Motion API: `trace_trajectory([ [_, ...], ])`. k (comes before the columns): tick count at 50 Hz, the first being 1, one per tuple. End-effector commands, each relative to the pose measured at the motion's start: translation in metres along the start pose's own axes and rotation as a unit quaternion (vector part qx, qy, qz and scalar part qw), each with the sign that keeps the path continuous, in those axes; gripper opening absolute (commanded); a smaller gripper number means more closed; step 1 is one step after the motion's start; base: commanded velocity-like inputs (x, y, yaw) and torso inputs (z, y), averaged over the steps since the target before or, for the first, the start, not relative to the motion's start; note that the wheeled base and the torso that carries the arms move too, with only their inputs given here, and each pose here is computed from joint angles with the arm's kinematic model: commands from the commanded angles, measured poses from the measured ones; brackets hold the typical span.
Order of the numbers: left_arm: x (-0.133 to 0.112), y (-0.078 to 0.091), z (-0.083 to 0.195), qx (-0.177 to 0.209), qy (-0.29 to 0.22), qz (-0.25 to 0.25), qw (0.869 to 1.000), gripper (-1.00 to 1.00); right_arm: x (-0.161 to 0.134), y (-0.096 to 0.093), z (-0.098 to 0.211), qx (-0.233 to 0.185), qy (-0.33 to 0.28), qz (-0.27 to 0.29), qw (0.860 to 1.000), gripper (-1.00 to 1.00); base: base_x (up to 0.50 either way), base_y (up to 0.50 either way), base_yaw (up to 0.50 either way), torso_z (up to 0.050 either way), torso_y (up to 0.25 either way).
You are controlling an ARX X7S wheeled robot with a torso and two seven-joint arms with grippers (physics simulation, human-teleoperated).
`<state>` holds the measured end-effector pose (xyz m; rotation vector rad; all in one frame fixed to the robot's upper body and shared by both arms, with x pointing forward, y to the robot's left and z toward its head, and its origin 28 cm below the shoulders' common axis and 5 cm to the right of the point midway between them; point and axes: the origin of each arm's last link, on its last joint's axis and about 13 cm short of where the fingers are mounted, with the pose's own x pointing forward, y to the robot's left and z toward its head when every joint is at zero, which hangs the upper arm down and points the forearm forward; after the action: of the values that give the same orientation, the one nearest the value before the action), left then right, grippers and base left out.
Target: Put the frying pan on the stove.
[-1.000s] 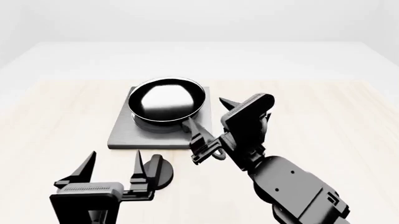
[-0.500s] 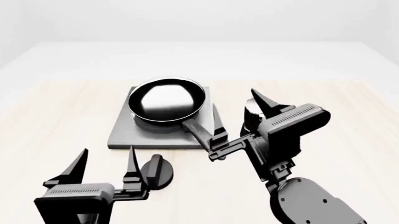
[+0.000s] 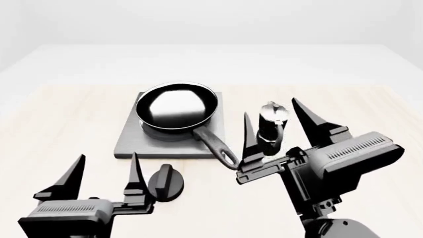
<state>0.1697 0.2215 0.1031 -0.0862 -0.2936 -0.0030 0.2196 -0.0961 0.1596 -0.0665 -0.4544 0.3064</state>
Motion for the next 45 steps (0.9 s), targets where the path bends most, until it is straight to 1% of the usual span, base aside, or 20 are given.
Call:
trace_trajectory([
  [1,-0.002,0.000,0.005,0.001,-0.010,0.000,1.000,1.00,-0.016,0.001,0.011,-0.001,-0.017,-0.009,1.000,1.00,0.00,0.00,0.00,0.000,0.000],
  [20,-0.006,0.000,0.016,-0.001,-0.026,-0.002,1.000,1.00,-0.031,0.005,0.028,0.002,-0.042,-0.012,0.999,1.00,0.00,0.00,0.00,0.000,0.000],
  [28,-0.008,0.000,0.019,0.000,-0.032,-0.003,0.999,1.00,-0.036,0.003,0.032,0.001,-0.047,-0.017,0.999,1.00,0.00,0.00,0.00,0.000,0.000],
  [45,-0.016,-0.001,0.033,-0.004,-0.052,-0.008,0.999,1.00,-0.044,0.004,0.045,0.006,-0.068,-0.020,0.997,1.00,0.00,0.00,0.00,0.000,0.000],
])
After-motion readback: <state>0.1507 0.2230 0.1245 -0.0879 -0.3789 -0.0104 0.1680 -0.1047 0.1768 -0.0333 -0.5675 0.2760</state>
